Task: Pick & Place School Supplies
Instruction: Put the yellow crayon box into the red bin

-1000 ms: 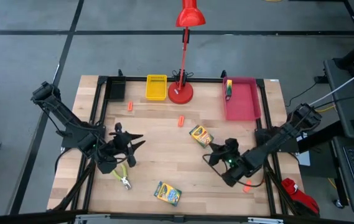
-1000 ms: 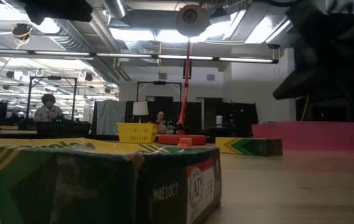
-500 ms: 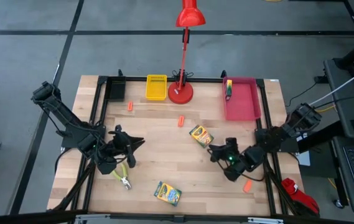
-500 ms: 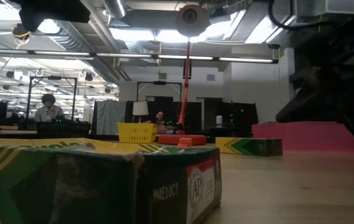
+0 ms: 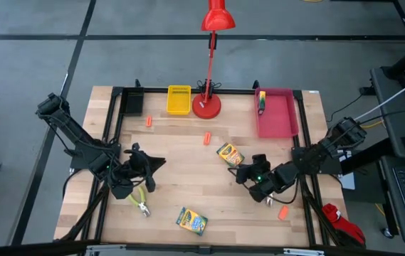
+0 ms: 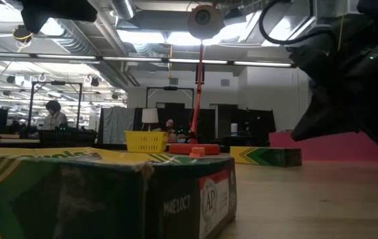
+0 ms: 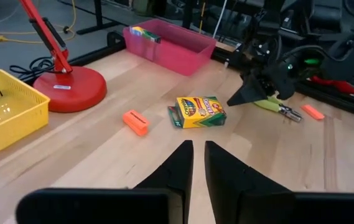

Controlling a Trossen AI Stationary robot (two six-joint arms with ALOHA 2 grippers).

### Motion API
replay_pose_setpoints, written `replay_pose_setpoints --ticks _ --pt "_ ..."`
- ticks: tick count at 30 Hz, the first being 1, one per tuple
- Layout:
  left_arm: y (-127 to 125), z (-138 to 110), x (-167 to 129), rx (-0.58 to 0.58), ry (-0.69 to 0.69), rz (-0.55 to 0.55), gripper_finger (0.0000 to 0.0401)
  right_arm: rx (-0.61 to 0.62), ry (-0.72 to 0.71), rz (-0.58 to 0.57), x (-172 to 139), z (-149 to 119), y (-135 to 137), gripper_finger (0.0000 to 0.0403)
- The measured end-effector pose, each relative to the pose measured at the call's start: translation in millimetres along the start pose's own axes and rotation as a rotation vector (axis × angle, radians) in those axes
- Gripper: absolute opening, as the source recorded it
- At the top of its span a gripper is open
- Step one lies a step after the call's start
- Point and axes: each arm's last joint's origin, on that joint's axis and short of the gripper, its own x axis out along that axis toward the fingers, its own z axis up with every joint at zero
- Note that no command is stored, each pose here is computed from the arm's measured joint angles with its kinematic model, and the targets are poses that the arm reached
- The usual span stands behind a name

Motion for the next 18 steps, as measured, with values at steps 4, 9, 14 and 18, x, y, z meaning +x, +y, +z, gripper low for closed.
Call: replay_pose_setpoints --ticks 4,9,14,18 --pt "0.1 -0.2 0.0 0.017 0.003 -0.001 0.0035 -0.036 0.009 -0.043 -1.6 2.3 2.2 0.0" --pt "0.5 -0.5 0.0 0.03 0.005 0.001 0.0035 -0.032 0.006 -0.052 0.4 4.3 2.8 0.0" --pt "0.8 -0.8 0.0 0.034 0.007 0.003 0.0035 -0.016 -0.007 -0.074 6.5 10.2 3.1 0.0" --pt "0.8 -0.8 0.0 0.034 0.007 0.003 0.0035 -0.055 0.03 -0.095 10.1 12.5 3.0 0.0"
